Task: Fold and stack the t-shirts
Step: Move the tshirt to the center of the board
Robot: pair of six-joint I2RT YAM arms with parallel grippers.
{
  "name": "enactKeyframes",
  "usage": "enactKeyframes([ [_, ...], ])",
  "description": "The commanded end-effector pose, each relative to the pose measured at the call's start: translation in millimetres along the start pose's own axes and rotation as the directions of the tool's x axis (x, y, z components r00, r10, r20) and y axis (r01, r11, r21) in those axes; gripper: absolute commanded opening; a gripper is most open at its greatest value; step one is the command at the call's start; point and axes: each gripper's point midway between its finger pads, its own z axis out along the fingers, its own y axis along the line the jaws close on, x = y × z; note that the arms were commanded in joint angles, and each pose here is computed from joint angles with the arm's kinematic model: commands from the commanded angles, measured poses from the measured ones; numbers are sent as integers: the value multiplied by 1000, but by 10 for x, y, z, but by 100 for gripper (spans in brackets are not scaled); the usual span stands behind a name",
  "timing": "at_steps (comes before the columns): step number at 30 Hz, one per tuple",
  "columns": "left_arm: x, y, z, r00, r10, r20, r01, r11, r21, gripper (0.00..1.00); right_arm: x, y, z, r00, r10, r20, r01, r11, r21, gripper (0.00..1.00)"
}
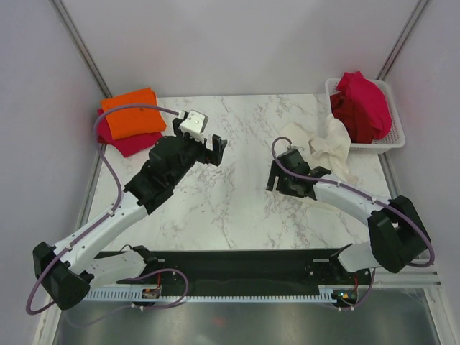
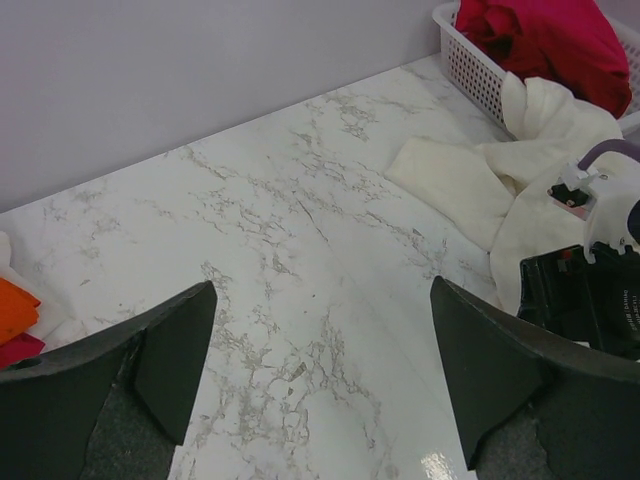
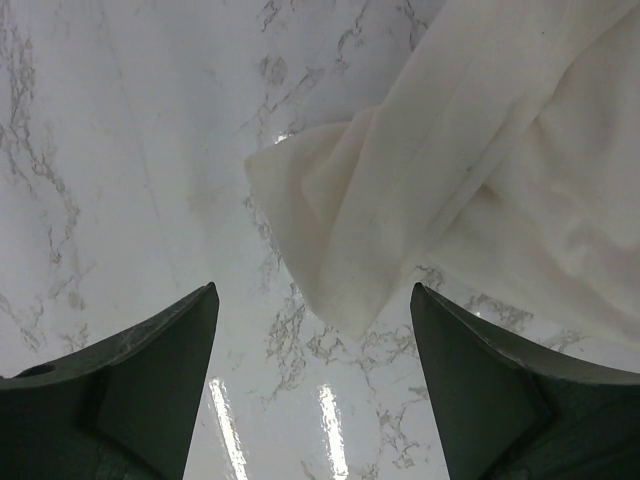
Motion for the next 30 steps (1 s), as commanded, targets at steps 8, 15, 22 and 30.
enactKeyframes([
  [8,-258,106,-94,998,-7,70,11,999,-46,96,-42,111,199,999,33,5,-33,999,14,82],
  [15,-331,134,-138,996,-7,89,12,998,-56,96,146,56,208,1000,16,-19,-15,999,35,49],
  [22,-398,245,-205,994,-5,110,16,994,-106,96,-74,466,169,998,-64,-4,64,998,-12,0],
  [30,-497,776,-347,988,-28,151,73,951,-302,98,-1999,1911,-784,942,-152,299,203,968,-148,0],
])
